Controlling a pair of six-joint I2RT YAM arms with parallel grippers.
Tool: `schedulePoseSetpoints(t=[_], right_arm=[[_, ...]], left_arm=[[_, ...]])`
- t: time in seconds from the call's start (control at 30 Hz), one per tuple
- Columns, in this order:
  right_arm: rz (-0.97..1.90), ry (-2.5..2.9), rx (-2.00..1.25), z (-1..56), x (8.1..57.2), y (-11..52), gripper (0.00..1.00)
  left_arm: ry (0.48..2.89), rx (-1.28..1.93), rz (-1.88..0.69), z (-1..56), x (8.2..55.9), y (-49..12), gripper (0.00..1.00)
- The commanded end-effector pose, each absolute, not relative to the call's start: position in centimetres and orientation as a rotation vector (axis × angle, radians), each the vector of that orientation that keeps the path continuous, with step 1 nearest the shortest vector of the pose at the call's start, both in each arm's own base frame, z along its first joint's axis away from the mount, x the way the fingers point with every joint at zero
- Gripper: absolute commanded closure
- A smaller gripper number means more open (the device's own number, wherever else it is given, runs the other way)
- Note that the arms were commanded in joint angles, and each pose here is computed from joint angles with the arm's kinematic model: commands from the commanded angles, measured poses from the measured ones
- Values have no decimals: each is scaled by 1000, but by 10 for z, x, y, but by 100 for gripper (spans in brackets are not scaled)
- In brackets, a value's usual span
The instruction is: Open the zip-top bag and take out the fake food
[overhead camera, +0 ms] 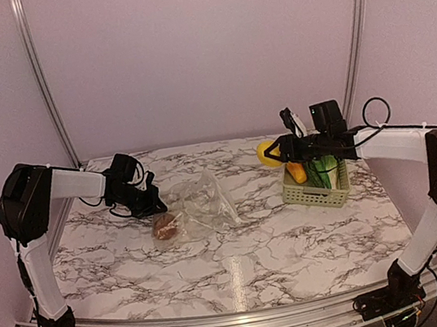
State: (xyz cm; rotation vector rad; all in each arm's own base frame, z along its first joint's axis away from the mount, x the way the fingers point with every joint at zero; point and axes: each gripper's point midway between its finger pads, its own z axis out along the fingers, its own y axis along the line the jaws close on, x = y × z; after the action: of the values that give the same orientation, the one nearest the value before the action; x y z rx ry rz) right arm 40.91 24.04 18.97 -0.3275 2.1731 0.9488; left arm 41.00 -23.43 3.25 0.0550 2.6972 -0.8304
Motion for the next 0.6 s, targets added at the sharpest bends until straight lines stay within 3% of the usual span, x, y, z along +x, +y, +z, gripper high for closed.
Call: schedulePoseSetpoints(t=[0.0, 0.43, 0.57], right_arm=[[823, 2271, -213, 173, 411, 198, 72], [647, 2421, -101, 127, 408, 150, 68], [619, 2436, -84, 122, 410, 147, 63]], left_arm=[[2679, 61, -835, 36, 416, -234, 100], [2682, 66, -832, 35, 417, -233, 100], [2681, 64, -834, 36, 417, -233, 100]])
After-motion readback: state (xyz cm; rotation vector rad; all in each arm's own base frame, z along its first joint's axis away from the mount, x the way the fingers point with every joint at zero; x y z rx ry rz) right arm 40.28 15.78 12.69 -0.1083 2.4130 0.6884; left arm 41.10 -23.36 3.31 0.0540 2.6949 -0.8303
